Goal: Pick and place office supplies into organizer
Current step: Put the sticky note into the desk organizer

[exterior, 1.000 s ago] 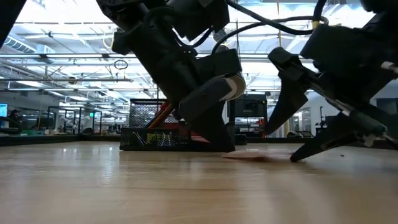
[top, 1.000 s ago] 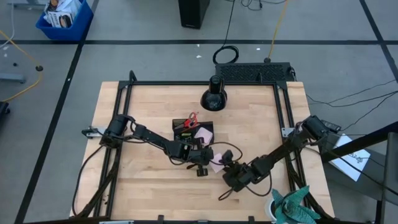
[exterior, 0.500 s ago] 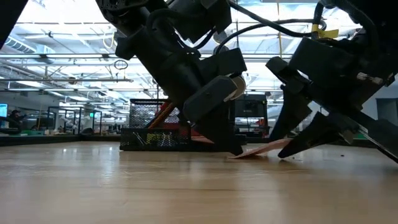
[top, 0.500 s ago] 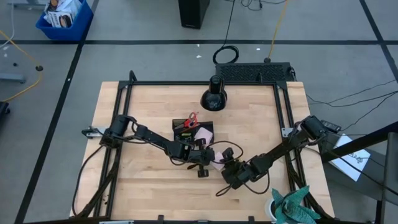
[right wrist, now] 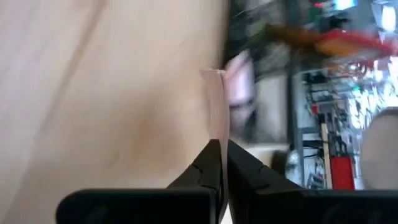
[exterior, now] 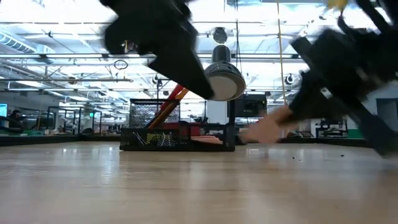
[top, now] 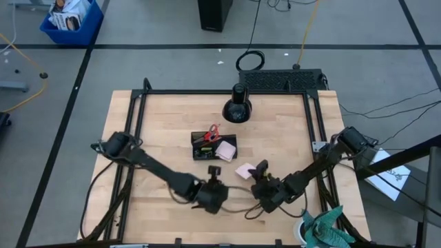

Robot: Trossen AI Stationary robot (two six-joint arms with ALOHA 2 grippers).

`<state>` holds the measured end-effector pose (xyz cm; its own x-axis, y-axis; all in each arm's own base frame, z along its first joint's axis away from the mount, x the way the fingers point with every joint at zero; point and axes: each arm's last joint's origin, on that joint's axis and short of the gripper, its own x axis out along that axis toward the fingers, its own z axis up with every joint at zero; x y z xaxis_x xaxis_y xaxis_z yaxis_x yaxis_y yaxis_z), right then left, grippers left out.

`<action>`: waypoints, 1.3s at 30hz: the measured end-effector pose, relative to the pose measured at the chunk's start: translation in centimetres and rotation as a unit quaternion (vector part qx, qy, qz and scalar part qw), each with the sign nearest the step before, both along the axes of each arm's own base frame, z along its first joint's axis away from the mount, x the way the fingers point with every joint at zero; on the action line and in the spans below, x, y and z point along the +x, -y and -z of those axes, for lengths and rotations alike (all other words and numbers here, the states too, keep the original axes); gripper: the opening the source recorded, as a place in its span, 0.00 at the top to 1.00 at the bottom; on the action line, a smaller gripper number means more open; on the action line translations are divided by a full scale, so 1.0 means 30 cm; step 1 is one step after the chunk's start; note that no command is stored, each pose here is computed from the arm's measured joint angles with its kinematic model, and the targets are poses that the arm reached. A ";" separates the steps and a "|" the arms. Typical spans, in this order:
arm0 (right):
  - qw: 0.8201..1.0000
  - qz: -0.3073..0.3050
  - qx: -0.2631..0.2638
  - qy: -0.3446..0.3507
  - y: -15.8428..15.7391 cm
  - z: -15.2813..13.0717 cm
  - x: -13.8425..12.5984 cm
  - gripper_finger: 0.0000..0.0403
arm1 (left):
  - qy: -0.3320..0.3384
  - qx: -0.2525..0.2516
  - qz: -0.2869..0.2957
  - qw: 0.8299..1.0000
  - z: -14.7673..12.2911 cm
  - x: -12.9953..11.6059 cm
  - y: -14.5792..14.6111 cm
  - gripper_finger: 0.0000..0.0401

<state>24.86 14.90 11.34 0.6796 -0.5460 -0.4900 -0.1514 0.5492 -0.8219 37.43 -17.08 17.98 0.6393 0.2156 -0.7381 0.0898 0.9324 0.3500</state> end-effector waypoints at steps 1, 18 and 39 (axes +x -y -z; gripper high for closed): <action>1.000 0.002 0.000 0.018 -0.005 -0.027 0.016 0.99 | 0.000 -0.004 -0.001 1.000 -0.015 -0.019 0.018 0.94; 0.995 0.072 -0.017 0.065 0.133 -0.230 0.281 1.00 | -0.025 -0.008 -0.012 1.000 -0.071 -0.232 0.200 0.94; 0.993 0.094 0.069 0.013 0.367 -0.187 0.346 1.00 | -0.053 0.014 -0.017 0.998 -0.062 -0.271 0.206 0.94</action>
<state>35.25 3.89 16.94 0.5855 -0.5936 -0.5522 -0.0140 0.6736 -0.7390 29.30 -23.27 19.84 0.5497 0.2570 -0.7948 0.0960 0.9257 0.3657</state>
